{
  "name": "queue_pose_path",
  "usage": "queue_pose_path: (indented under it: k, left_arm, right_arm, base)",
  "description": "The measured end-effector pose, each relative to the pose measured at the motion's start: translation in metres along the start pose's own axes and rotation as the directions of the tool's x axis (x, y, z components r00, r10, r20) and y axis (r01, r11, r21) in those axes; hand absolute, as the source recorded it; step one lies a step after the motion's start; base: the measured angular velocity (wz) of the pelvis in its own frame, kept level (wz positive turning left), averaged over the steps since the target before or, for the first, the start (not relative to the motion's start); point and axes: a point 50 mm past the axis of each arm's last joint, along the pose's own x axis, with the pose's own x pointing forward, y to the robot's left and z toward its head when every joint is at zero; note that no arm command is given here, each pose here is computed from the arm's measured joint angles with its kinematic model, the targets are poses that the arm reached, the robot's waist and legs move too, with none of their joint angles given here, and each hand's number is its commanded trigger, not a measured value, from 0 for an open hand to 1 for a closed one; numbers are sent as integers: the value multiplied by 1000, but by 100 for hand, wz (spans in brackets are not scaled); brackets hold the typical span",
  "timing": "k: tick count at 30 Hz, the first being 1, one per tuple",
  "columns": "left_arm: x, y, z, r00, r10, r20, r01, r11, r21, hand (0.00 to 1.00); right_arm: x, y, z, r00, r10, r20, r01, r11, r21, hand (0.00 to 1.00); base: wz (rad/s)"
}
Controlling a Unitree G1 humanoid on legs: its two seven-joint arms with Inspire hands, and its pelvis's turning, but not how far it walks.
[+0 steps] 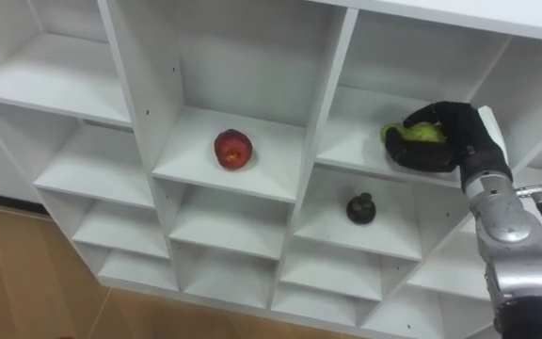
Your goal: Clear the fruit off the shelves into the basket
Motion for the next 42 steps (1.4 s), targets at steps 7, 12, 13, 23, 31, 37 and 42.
queue_pose_path:
  k: [7, 12, 13, 23, 31, 37, 42]
  left_arm:
    - [3, 1, 11, 999, -1, 32, 0, 1000, 22, 100]
    - [3, 2, 15, 999, 3, 44, -4, 1000, 21, 100]
    - [3, 2, 15, 999, 3, 44, -3, 1000, 20, 100]
    - [4, 5, 34, 991, 18, 134, -19, 1000, 8, 100]
    - [5, 7, 62, 966, 32, 256, -24, 999, -35, 100]
    - [5, 6, 77, 952, 36, 304, 1, 993, -121, 100]
    - [3, 5, 86, 938, 44, 343, 17, 985, -172, 100]
  right_arm:
    - [1, 4, 6, 1000, 18, 24, -16, 999, -48, 100]
    - [-3, 7, 14, 997, 37, 69, -31, 996, -84, 100]
    - [-4, 8, 16, 996, 39, 80, -31, 995, -93, 100]
    - [-8, 16, 40, 978, 88, 191, -66, 990, -122, 100]
    - [-21, 25, 63, 942, 146, 303, -108, 984, -139, 100]
    - [-30, 39, 69, 922, 196, 335, -157, 977, -143, 100]
    - [-41, 47, 85, 881, 236, 411, -196, 971, -137, 100]
  base:
    - [0]
    - [-2]
    - [-7]
    - [-4]
    - [-1]
    - [-1]
    - [-8]
